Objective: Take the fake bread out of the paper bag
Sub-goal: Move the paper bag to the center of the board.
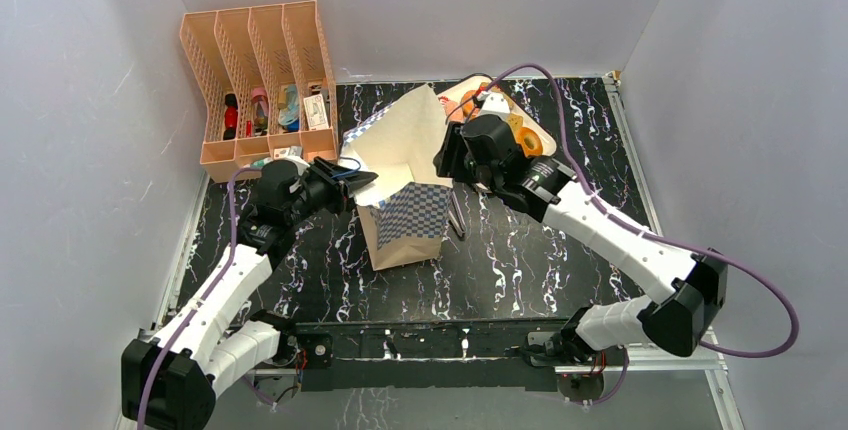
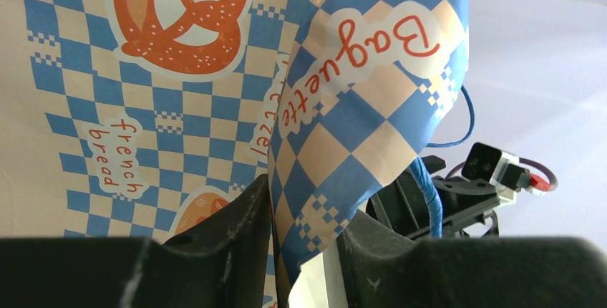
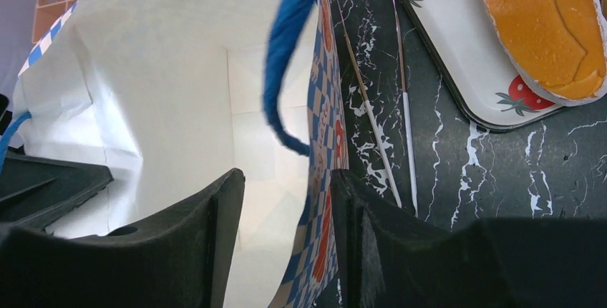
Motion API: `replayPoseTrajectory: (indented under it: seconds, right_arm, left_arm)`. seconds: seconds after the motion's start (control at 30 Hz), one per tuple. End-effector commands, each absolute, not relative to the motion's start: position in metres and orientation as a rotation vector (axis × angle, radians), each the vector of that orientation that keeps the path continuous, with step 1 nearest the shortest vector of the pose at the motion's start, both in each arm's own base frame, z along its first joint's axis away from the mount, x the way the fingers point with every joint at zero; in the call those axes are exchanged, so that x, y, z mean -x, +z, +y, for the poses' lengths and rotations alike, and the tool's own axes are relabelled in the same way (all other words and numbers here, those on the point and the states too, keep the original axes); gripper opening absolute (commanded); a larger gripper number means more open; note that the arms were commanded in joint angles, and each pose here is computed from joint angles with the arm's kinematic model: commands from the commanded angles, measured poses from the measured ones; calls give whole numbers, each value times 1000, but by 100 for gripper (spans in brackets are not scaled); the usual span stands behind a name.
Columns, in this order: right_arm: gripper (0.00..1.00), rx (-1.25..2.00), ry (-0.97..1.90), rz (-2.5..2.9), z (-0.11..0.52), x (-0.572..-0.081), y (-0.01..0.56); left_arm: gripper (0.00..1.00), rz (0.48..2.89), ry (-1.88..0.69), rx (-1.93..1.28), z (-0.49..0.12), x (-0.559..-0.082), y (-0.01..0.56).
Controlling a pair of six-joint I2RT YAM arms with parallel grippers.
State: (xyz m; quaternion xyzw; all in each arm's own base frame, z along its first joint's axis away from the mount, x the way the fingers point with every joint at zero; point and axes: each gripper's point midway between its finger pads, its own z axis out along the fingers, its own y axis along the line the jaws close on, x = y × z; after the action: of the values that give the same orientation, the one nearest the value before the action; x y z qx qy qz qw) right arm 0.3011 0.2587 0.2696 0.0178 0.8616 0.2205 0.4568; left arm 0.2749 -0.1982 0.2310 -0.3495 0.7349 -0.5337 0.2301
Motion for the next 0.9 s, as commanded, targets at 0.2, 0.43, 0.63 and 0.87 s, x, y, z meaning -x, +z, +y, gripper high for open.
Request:
replayPoseTrajectory:
  seconds: [0.2,0.43,0.63,0.87]
  right_arm:
    - [18,-48,573,2020,275,-324,301]
    - [6,-51,553,1993,275,-330,311]
    - [1,-51,543,1984,274,-332,312]
    - [0,-47,498,1988,267,-332,305]
  left_arm:
    - [41,2036,-1563,772,-207,-269,262]
    - [48,2104,-1560,715,-209,-265,261]
    - [56,2140,-1442,777,-193,-266,253]
    - [63,2112,-1419,821,-180,-277,256]
